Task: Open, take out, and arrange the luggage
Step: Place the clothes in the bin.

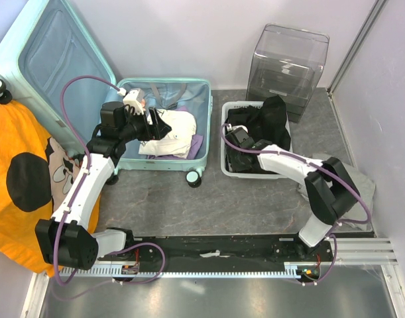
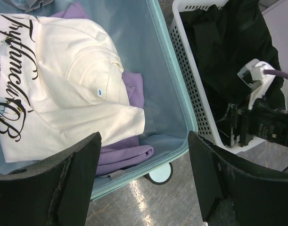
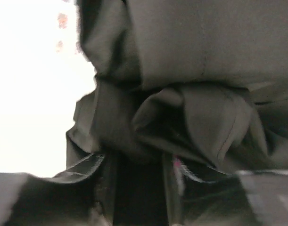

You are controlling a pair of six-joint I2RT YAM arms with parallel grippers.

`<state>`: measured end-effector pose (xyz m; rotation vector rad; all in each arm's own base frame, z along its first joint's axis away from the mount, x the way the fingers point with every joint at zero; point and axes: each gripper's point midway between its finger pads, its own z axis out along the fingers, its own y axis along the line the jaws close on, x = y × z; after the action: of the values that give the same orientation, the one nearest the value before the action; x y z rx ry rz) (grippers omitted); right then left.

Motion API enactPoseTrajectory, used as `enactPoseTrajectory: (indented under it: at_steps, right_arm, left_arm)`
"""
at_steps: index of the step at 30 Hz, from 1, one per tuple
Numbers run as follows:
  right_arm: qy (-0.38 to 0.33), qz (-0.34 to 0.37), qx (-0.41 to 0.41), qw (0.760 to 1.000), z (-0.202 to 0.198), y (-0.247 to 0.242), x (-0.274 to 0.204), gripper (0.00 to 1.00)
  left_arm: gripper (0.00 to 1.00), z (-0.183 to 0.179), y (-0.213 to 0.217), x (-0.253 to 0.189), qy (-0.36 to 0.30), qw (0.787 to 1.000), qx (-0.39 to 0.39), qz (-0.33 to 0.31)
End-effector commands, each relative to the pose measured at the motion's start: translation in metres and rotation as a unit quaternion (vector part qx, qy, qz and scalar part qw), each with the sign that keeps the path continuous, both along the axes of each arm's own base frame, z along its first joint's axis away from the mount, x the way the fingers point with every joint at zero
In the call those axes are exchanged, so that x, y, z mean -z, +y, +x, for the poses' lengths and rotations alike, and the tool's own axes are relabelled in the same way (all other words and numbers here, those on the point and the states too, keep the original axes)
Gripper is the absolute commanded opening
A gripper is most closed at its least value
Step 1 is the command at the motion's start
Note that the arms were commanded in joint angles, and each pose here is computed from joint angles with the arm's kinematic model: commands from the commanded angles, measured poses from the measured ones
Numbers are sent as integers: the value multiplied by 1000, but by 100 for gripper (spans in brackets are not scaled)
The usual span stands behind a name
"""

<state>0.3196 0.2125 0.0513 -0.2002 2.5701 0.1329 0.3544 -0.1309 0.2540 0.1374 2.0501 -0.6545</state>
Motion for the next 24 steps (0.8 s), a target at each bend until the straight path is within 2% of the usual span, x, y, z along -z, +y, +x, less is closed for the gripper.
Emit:
enactPoseTrajectory:
  at_steps: [1,5,10,14,15,17,18,21,24]
  right_arm:
    - [-74,-11,-22,997,15,-8,-75,60]
    - [-127,-11,4,992,31,-28,-126,78]
    - [-164,-24,86,982,76,-84,-139,80]
    - [-214,-56,161,962,126,-121,-143,73]
    - [-211,-91,186,955,136,-136,-130,67]
    - [-220,-115,199,948,156,-144,-130,62]
    - [-201,-135,206,948,164,-153,-108,57]
    - [-194,-153,217,944,183,-166,-84,53]
    - [-173,-133,223,950,194,-174,-52,49]
  left_arm:
    - [81,3,4,-6,-21,1000,-3,15]
    - [81,4,3,-4,-18,1000,-2,14]
    - [81,4,2,-4,-16,1000,-1,11]
    - [81,3,2,-3,-15,1000,1,10]
    - [81,3,2,-4,-17,1000,0,11]
    - [81,3,2,-5,-18,1000,1,12]
    - [81,3,3,-4,-18,1000,-2,13]
    - [81,5,5,-2,-18,1000,-6,18]
    - [81,5,5,-2,-18,1000,-6,20]
